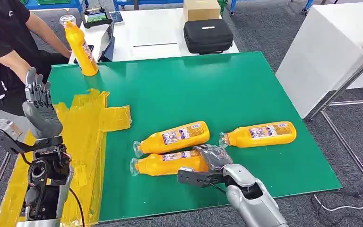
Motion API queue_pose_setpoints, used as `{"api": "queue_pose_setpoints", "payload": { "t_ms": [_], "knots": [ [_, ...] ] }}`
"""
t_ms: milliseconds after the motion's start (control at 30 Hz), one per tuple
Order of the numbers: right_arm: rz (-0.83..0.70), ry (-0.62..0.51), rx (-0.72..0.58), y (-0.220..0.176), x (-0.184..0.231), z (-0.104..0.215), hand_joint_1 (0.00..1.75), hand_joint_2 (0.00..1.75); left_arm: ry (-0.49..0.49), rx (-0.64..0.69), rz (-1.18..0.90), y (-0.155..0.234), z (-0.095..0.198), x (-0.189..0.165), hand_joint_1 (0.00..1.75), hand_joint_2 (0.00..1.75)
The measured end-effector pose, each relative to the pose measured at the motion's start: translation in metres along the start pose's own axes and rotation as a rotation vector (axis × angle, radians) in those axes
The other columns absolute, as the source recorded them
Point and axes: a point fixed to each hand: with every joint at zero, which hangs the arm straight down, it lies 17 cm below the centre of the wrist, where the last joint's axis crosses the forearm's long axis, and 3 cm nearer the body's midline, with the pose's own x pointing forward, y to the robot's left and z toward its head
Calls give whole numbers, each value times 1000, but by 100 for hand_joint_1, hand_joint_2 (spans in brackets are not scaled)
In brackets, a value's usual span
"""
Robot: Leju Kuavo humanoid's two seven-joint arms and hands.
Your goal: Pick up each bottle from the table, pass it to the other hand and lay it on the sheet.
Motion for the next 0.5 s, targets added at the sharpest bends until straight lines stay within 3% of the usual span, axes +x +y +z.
{"api": "queue_pose_setpoints", "payload": {
  "t_ms": [500],
  "knots": [
    [0, 0, 0, 0, 0, 0, 175, 175, 0, 0, 0, 0, 0, 0, 0, 0]
  ]
}}
